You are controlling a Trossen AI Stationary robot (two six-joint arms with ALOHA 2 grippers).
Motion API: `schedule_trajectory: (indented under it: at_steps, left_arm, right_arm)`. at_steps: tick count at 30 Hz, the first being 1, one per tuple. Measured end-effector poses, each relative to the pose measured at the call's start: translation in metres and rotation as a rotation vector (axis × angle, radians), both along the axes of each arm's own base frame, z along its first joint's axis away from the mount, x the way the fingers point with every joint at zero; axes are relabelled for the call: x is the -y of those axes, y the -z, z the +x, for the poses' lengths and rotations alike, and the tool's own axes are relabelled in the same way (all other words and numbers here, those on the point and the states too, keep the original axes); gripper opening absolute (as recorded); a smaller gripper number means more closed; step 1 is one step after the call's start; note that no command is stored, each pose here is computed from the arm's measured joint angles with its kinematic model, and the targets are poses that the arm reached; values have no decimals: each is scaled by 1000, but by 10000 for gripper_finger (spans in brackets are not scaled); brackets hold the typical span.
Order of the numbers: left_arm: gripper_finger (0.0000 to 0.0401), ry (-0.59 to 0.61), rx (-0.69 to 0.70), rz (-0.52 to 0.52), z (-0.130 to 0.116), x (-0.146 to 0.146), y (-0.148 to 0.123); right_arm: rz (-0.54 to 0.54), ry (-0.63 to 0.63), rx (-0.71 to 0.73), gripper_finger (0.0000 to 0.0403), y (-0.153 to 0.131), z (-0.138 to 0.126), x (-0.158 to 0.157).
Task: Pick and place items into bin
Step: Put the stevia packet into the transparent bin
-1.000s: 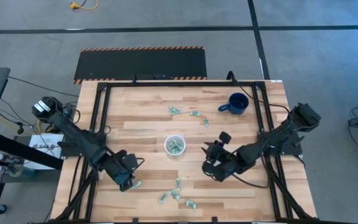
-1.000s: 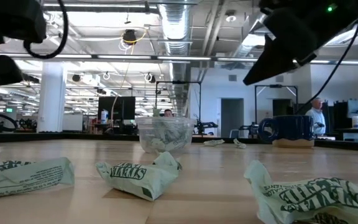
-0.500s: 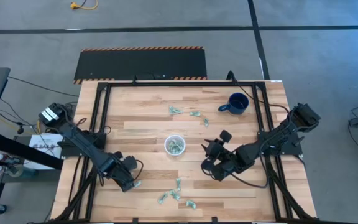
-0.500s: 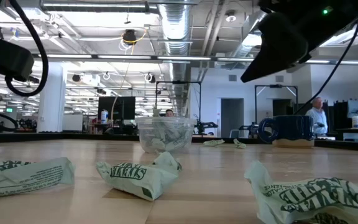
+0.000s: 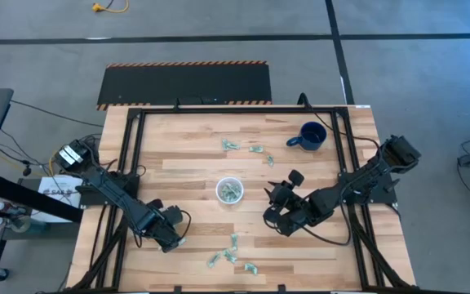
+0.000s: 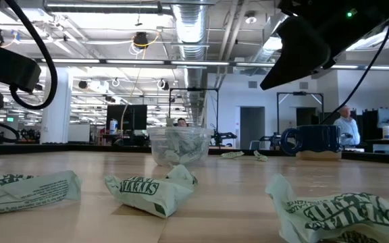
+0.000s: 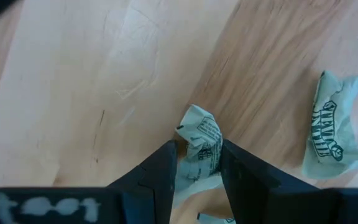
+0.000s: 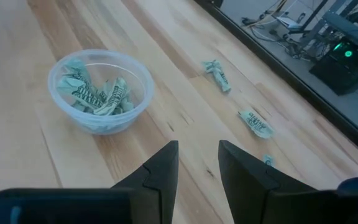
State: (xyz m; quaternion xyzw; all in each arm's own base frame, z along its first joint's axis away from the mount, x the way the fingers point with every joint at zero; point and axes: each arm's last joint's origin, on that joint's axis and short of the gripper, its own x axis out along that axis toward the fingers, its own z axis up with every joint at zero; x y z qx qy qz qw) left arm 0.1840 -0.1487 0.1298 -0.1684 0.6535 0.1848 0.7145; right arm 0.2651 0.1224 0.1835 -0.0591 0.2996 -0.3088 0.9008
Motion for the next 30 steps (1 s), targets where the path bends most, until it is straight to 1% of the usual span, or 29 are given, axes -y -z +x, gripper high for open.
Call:
schedule_trajectory:
  at_steps: [4, 10, 12, 15, 19, 21, 24, 27, 28, 30]
  left_arm:
    - [95, 9, 1, 10, 1, -1, 0]
    - [28, 76, 24, 24, 8, 4, -8]
    - [9, 94, 49, 51, 11, 4, -10]
    - [8, 130, 87, 78, 15, 6, -15]
    - [8, 186, 109, 205, 21, 4, -30]
    - [4, 196, 139, 300, 27, 2, -43]
    - [3, 203, 223, 470, 39, -4, -67]
    - [6, 210, 330, 608, 57, -10, -90]
    - [6, 212, 354, 636, 64, -13, -96]
    - [5, 218, 402, 648, 80, -21, -104]
  right_arm:
    - [-1, -1, -1, 109, 0, 0, 0]
    - [-1, -1, -2, 109, 0, 0, 0]
    - [0, -2, -3, 109, 0, 0, 0]
    - [2, -3, -2, 109, 0, 0, -1]
    - [1, -10, -2, 109, 0, -1, -2]
    - [0, -11, -4, 109, 0, -1, -2]
    - [-1, -9, -3, 109, 0, -1, -2]
    - [0, -9, -1, 109, 0, -1, -2]
    - [0, -9, 0, 109, 0, -1, -2]
    - [1, -9, 1, 109, 0, -1, -2]
